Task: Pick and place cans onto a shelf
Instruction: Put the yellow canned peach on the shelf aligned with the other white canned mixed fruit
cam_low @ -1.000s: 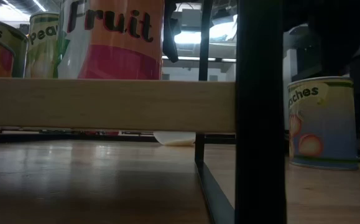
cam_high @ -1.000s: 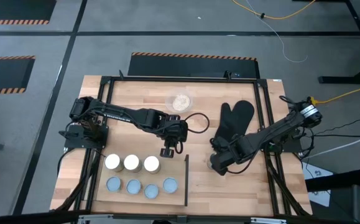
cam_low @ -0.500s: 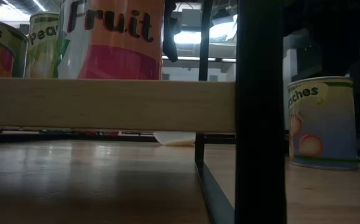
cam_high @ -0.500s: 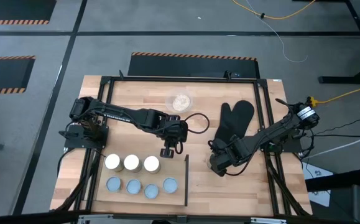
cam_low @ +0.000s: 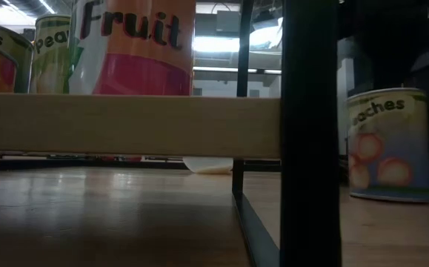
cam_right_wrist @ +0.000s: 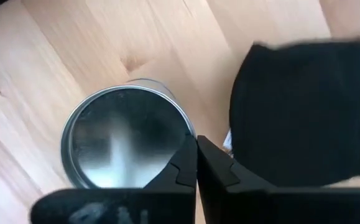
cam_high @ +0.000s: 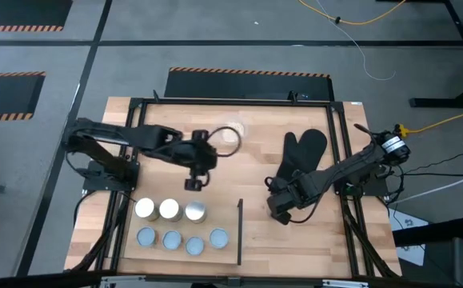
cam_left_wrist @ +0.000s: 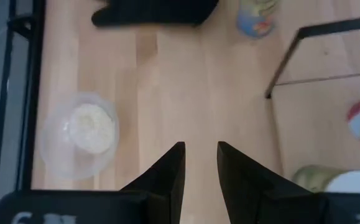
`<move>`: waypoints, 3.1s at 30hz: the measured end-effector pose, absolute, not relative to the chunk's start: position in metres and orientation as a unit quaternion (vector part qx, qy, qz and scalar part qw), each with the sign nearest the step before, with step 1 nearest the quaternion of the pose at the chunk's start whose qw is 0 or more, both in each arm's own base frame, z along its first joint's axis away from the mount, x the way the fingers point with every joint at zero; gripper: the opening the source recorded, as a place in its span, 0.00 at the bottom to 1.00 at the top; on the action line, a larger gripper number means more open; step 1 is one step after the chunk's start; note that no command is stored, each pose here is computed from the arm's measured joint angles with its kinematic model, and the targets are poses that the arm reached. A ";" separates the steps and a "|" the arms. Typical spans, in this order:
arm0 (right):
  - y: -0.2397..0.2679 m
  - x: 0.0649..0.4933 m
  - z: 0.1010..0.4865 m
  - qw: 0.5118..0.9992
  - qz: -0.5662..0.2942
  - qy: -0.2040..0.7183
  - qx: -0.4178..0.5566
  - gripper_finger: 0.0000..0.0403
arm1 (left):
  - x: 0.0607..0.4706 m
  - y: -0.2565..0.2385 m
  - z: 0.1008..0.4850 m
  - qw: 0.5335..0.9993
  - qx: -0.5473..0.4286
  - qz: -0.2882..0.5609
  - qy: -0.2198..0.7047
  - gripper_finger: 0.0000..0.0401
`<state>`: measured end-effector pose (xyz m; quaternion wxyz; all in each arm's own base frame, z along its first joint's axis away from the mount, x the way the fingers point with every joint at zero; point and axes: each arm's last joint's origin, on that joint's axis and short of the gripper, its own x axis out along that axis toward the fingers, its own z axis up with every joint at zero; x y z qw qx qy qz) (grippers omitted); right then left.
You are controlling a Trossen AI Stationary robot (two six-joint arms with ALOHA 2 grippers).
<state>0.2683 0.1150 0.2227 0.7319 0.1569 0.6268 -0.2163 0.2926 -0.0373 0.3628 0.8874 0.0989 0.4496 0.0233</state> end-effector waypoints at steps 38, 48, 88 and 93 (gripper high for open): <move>-0.059 0.398 0.243 0.849 0.035 0.527 -0.026 0.00 | 0.219 -0.047 0.258 0.957 0.034 -0.002 0.289 0.21; -0.062 0.425 0.227 0.832 0.047 0.551 -0.033 0.00 | 0.218 -0.047 0.258 0.956 0.033 -0.001 0.291 0.21; -0.060 0.428 0.224 0.837 0.078 0.541 -0.012 0.21 | 0.218 -0.047 0.258 0.956 0.033 -0.002 0.291 0.21; -0.059 0.425 0.231 0.842 0.077 0.535 -0.013 0.21 | 0.218 -0.047 0.258 0.956 0.032 -0.001 0.291 0.21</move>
